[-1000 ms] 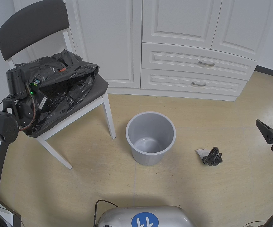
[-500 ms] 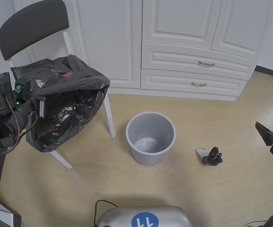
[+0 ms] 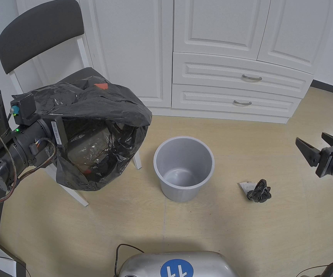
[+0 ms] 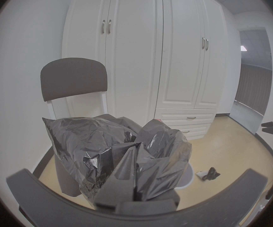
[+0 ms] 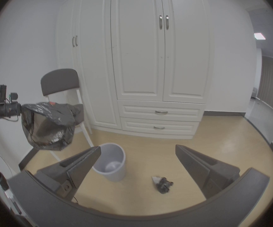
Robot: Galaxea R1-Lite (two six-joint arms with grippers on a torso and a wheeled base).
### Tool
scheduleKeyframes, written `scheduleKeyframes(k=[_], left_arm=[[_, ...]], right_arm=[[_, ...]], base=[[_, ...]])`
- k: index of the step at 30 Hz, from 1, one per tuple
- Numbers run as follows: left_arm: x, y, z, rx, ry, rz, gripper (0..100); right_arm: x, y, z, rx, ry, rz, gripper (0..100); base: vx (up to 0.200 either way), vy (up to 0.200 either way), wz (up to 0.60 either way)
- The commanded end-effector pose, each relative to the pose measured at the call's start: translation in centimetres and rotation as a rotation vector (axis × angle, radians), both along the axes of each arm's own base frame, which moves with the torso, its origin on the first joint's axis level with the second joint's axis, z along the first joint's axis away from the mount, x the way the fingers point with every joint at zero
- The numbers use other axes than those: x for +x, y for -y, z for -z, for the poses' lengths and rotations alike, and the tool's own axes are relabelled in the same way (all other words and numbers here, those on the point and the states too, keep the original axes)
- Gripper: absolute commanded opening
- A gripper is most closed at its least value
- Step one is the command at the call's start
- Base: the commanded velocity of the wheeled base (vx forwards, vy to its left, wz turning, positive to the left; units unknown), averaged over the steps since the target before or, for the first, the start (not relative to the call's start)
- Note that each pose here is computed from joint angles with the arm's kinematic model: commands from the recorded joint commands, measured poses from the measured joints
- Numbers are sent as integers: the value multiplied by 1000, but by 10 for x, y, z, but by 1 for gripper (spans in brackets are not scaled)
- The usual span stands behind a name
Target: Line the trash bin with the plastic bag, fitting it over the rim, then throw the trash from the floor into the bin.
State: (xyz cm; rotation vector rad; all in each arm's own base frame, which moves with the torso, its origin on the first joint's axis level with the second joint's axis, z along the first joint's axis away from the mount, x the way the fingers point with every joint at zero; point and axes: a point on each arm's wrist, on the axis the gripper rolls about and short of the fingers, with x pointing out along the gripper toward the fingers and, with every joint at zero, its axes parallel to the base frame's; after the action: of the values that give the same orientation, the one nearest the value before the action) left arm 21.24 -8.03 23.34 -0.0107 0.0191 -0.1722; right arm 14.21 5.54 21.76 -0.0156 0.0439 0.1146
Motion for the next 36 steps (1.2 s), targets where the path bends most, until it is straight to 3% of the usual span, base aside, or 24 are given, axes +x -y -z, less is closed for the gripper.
scheduleKeyframes(k=[1,4,11,16,18,20,30,36], left_arm=[[-15,3,-8,-43,34,65,0],[-25,9,-14,-57,57,115,0],[-26,11,-19,-70,78,128,0],[-27,13,-25,-97,135,138,0],[-34,19,-34,-142,217,176,0],[-39,21,-37,-156,237,200,0],[-54,40,-52,-241,268,310,0],[-50,49,-69,-344,285,269,0]], right_arm=[[27,-37,17,91,-29,-93,100],[30,-58,33,134,-42,-106,100],[38,-92,51,156,-9,-91,100],[36,-97,57,154,-13,-102,100],[25,-106,56,163,-17,-160,100],[21,-108,58,157,-25,-181,100],[4,-120,71,140,-83,-268,100],[-2,-131,90,106,-148,-305,100]], base=[[0,0,0],[0,0,0],[0,0,0],[0,0,0],[0,0,0],[0,0,0],[0,0,0],[0,0,0]])
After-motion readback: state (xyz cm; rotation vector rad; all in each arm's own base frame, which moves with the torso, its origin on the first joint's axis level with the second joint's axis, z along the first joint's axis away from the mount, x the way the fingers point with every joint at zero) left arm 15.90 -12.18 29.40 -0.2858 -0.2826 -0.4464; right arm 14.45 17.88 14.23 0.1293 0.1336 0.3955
